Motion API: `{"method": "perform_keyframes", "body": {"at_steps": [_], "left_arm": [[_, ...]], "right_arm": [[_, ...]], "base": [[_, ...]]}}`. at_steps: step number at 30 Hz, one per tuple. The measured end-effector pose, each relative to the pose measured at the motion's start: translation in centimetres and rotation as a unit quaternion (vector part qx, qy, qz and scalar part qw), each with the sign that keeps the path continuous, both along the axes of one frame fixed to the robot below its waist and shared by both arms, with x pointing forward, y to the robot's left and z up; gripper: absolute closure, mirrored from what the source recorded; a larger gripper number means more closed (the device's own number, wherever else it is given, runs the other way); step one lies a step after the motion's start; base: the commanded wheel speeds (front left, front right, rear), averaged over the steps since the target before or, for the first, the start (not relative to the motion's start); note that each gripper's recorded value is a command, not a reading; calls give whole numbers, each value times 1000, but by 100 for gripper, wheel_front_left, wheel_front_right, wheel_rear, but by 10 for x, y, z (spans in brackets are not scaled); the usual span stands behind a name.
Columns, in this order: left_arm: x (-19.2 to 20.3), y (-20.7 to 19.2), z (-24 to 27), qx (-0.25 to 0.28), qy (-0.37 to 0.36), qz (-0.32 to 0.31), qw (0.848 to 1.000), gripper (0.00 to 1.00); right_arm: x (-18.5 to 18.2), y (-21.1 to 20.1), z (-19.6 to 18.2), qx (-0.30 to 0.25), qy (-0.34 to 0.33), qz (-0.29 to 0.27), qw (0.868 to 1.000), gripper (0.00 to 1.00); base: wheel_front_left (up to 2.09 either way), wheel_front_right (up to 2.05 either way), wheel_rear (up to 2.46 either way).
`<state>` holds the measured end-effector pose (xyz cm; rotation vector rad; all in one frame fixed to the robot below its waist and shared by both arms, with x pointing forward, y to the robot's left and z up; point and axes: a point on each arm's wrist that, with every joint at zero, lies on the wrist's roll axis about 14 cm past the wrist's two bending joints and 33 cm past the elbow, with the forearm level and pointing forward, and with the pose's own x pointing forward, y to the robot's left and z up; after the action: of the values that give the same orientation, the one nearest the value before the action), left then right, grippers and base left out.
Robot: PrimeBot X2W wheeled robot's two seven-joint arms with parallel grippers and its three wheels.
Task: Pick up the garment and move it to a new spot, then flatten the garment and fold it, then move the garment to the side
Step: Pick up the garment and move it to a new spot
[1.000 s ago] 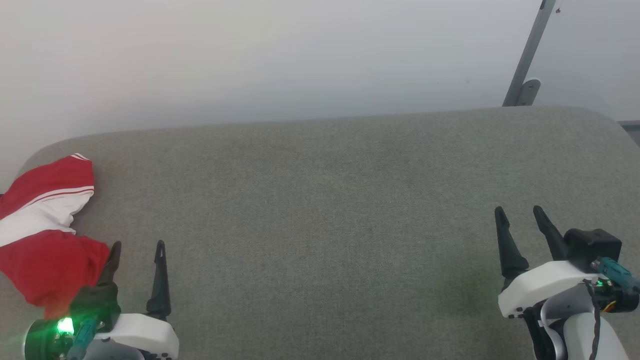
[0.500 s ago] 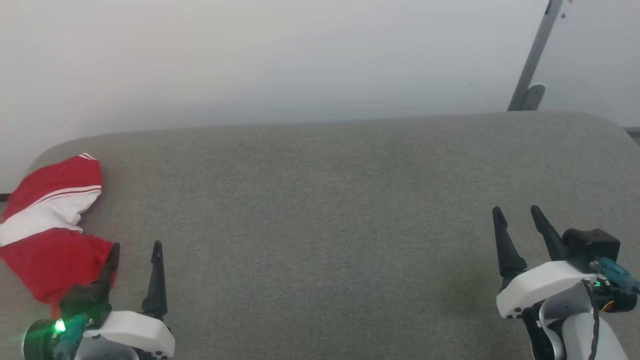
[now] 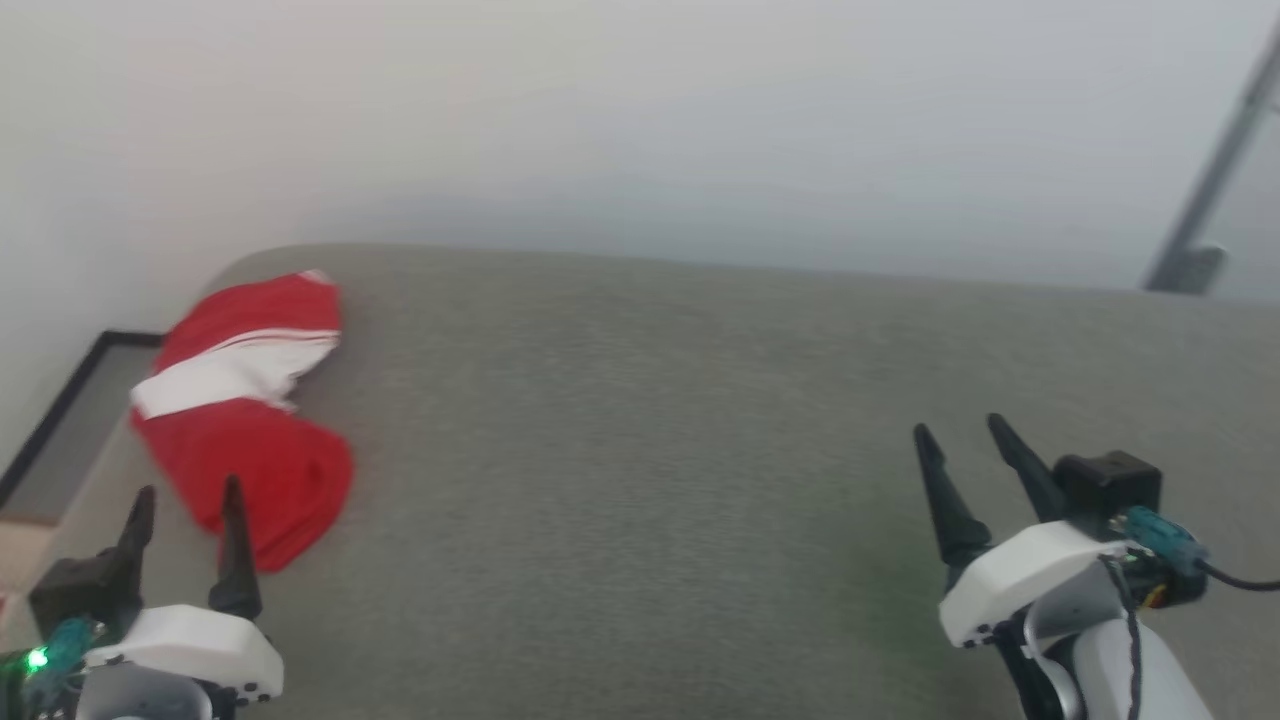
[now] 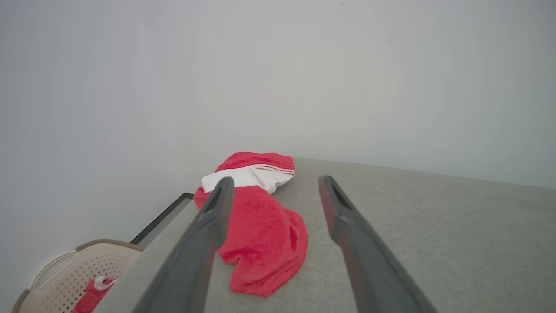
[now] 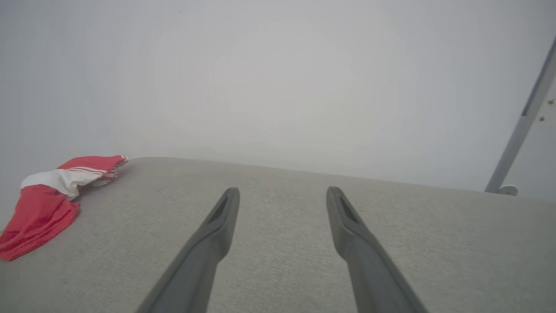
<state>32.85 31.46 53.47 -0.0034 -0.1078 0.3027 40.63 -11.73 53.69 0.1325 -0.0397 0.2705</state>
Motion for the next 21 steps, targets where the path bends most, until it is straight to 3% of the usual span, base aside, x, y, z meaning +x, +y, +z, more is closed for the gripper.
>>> {"method": "perform_keyframes", "body": {"at_steps": [4,12,16,21], "left_arm": [[-34,32,-1,-11,1,54,998,0],[-79,62,-4,-34,4,109,993,0],[-83,65,-6,-50,6,115,992,0],[-61,66,2,-73,12,92,993,0]], "right_arm": [[5,46,4,-4,-3,63,998,0],[6,93,6,-7,-5,123,992,0],[7,99,4,-8,-3,130,991,0],[15,88,0,-9,2,119,993,0]], "base": [[0,0,0],[0,0,0],[0,0,0],[0,0,0]]}}
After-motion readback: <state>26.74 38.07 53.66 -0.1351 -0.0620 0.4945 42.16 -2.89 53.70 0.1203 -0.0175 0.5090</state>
